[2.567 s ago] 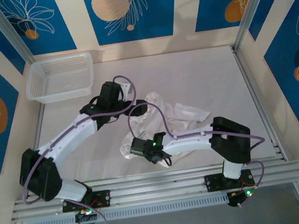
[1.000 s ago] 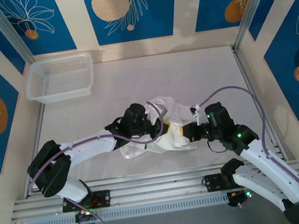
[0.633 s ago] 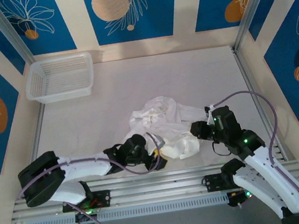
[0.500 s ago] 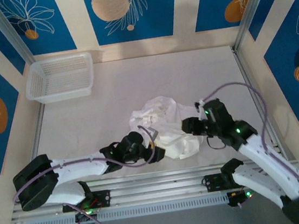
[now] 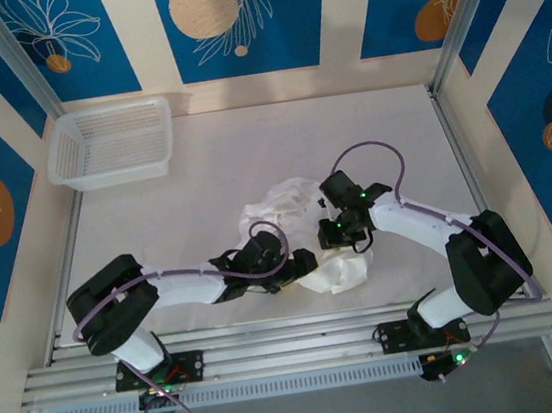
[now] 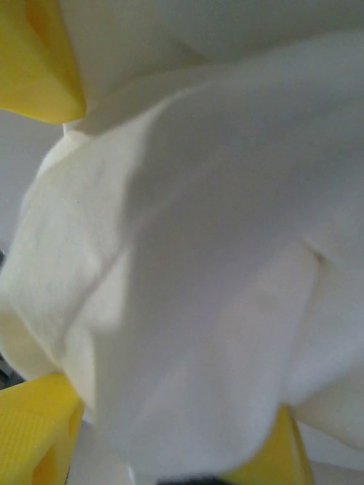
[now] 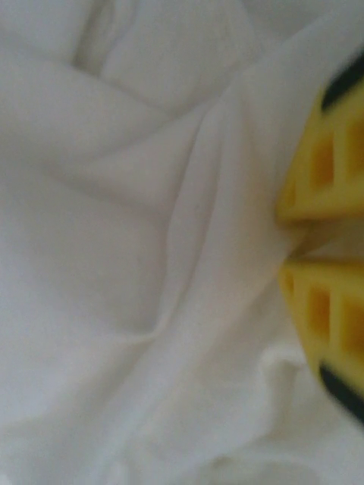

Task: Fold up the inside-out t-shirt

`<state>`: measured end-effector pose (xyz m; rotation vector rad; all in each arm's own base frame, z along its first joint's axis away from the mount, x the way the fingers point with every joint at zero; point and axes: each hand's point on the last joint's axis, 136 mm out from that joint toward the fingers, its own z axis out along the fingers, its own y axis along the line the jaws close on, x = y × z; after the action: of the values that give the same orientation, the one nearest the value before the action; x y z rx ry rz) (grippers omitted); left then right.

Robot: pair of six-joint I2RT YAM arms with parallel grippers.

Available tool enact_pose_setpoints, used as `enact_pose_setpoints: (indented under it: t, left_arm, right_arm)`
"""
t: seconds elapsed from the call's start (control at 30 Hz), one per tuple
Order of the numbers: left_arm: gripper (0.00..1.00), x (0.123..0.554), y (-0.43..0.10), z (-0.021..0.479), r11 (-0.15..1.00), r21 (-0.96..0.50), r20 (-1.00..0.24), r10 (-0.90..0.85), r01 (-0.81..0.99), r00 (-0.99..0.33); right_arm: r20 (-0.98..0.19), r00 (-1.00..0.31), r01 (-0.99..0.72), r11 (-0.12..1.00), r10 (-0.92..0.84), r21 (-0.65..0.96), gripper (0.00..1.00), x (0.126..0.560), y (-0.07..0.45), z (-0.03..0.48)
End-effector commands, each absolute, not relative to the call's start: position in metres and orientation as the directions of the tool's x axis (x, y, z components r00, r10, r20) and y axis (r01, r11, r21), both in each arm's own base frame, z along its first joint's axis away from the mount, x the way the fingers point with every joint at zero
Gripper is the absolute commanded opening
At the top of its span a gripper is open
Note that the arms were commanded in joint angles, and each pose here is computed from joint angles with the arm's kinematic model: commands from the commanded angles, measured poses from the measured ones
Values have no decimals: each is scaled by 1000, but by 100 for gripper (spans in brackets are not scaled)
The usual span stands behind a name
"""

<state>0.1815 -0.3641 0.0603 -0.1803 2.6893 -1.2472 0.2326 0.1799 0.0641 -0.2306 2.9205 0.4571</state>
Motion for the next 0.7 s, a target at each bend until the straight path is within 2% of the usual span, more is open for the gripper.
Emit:
enact_pose_setpoints:
  t: [0.0, 0.13, 0.23, 0.3, 0.43, 0.53, 0.67]
  left_arm:
    - [88, 195, -360, 83, 591, -805, -137, -266, -50, -954]
    - [92, 202, -358, 100, 592, -806, -186, -265, -7, -946]
    - [87, 207, -360, 95, 610, -792, -160, -256, -31, -953]
    - [74, 210, -360, 84, 594, -801, -115, -281, -78, -953]
    - [33, 212, -346, 68, 607, -785, -106, -330, -125, -938]
    - [15, 212, -333, 66, 657, -748, -162, -318, -94, -934]
    - [0, 215, -312, 66, 712, -699, -232, -306, -60, -923]
  right_arm:
    - [-265, -956, -231, 883, -127, 409, 0, 221, 195, 90]
    - [-392, -918, -285, 790, -62, 542, 0, 207, 209, 133]
    - [-459, -888, -345, 692, -24, 634, 0, 194, 221, 164]
    - [-482, -876, -357, 658, 11, 663, 0, 191, 221, 179]
    - [-480, -862, -188, 777, 163, 601, 0, 207, 181, 180]
    - [-479, -837, -83, 802, 267, 592, 0, 219, 155, 185]
    - [-501, -781, 84, 857, 373, 508, 0, 228, 111, 174]
